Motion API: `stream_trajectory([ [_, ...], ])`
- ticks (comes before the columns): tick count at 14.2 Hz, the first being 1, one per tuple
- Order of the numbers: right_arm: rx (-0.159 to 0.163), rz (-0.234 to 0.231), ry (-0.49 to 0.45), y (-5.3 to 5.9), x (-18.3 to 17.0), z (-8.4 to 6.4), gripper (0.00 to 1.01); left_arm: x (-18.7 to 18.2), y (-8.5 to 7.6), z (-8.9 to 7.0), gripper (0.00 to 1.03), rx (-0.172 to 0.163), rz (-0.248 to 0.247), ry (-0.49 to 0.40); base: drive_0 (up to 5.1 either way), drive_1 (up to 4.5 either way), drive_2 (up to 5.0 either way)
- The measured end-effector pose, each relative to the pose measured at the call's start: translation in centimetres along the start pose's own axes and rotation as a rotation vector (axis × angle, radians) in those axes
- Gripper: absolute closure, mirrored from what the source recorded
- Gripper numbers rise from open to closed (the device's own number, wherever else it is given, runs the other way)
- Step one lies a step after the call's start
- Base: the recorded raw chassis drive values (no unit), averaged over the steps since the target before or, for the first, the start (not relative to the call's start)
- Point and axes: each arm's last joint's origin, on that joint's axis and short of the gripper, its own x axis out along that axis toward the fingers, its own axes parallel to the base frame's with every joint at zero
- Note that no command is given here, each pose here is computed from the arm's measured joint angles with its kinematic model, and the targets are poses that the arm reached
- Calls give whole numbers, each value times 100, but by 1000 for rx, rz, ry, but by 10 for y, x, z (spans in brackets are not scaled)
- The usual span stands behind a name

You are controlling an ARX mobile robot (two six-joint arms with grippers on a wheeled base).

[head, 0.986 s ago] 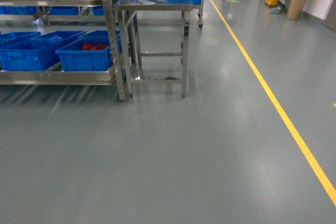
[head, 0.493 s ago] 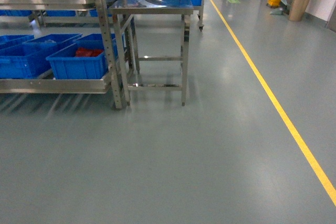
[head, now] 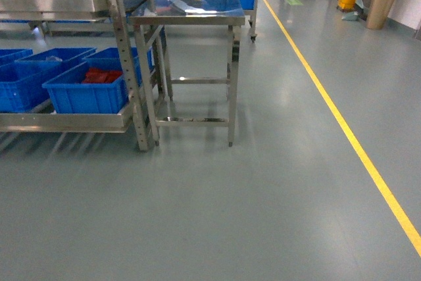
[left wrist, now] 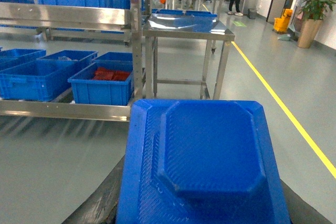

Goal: Sort blue parts and orange caps into right shelf containers

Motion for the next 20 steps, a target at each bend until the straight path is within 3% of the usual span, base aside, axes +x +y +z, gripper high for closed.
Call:
stream_trajectory([
  [20,0,0,1,0,0,0,57,0,0,0,61,0,0,-1,2,431,-427],
])
